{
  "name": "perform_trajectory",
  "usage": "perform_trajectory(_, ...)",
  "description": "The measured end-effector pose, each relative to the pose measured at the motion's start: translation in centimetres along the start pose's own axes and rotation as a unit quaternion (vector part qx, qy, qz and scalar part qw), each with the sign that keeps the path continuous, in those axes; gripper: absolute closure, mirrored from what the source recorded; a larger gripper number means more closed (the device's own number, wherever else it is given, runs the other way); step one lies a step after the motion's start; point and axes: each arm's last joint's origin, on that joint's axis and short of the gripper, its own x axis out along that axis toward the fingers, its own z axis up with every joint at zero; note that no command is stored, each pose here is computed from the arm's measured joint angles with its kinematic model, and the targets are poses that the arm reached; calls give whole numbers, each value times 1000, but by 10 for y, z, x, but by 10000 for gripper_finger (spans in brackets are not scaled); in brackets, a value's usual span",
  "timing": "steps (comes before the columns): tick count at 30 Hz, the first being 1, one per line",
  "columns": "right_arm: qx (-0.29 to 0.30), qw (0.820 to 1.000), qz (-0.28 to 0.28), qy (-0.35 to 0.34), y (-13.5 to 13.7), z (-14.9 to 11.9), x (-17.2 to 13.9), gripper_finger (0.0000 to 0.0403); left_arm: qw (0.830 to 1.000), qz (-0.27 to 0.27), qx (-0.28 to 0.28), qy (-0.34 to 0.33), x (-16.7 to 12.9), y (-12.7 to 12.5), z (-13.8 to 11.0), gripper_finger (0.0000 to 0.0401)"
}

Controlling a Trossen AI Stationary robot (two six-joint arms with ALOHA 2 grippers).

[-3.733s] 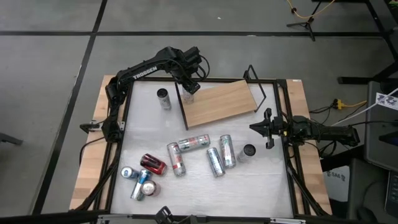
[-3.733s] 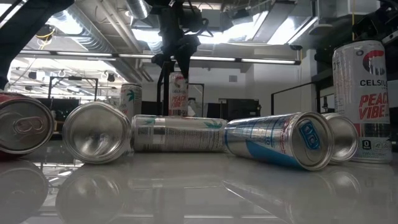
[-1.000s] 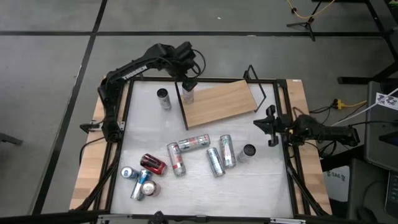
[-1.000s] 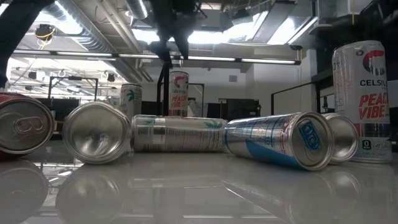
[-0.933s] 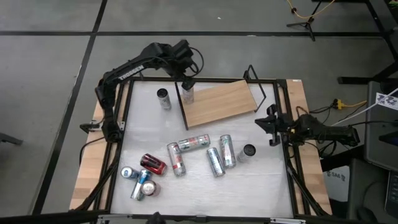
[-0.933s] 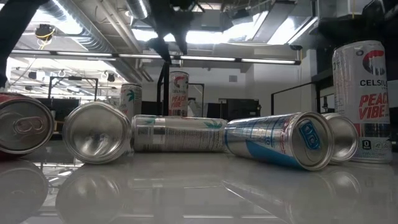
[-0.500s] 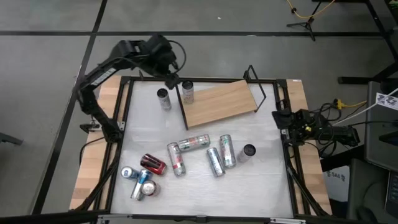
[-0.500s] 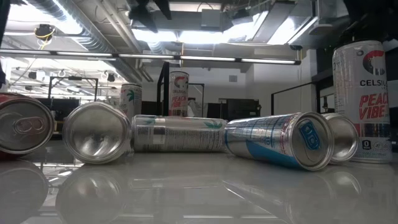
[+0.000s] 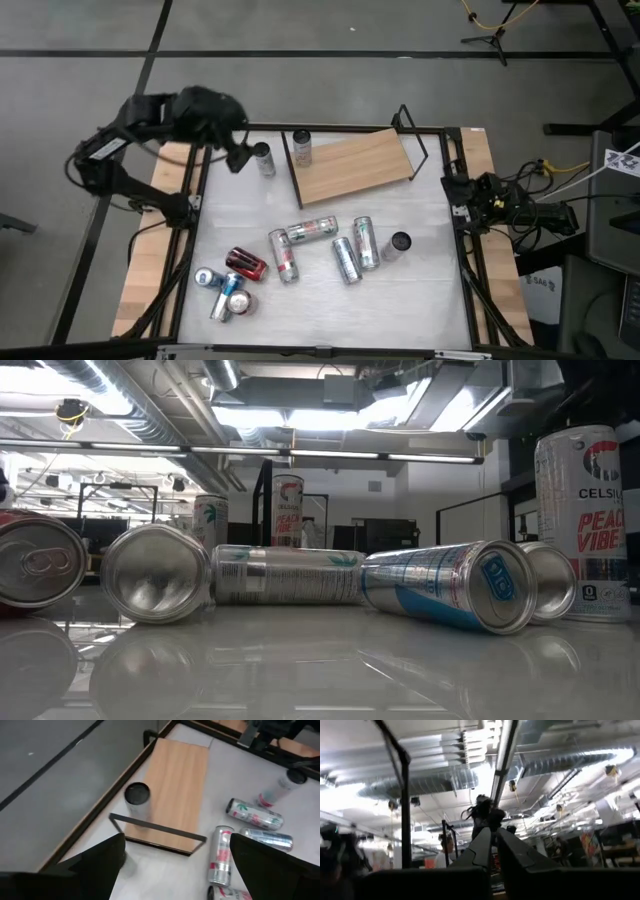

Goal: Place canned beverage on shelf
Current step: Put the white pink soda can on the shelf aligned with the other white pink soda can

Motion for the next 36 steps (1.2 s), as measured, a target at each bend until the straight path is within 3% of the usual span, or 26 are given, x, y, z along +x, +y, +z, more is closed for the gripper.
perform_trajectory(4, 43, 999, -9, 2, -1, -1, 0, 325, 999, -35, 1, -26, 3, -7, -25, 49)
perform_trajectory(11, 81, 996, -29, -3, -2, 1, 1, 181, 991, -100, 17, -82, 15, -17, -65, 49)
perform_trajectory(17, 84, 996, -24, -8, 5, 32, 16, 97, 983, -140, 22, -117, 23, -21, -89, 49)
perform_trajectory(23, 73, 992, -40, 92, 15, 70, 51, 86, 982, -144, 27, -116, 32, -22, -102, 49)
perform_trajectory(29, 79, 971, -57, 218, 23, 89, 107, 100, 985, -139, 33, -102, 40, -23, -108, 49)
perform_trajectory(36, 97, 919, -36, 380, 31, 92, 171, 105, 985, -136, 35, -96, 43, -23, -110, 49)
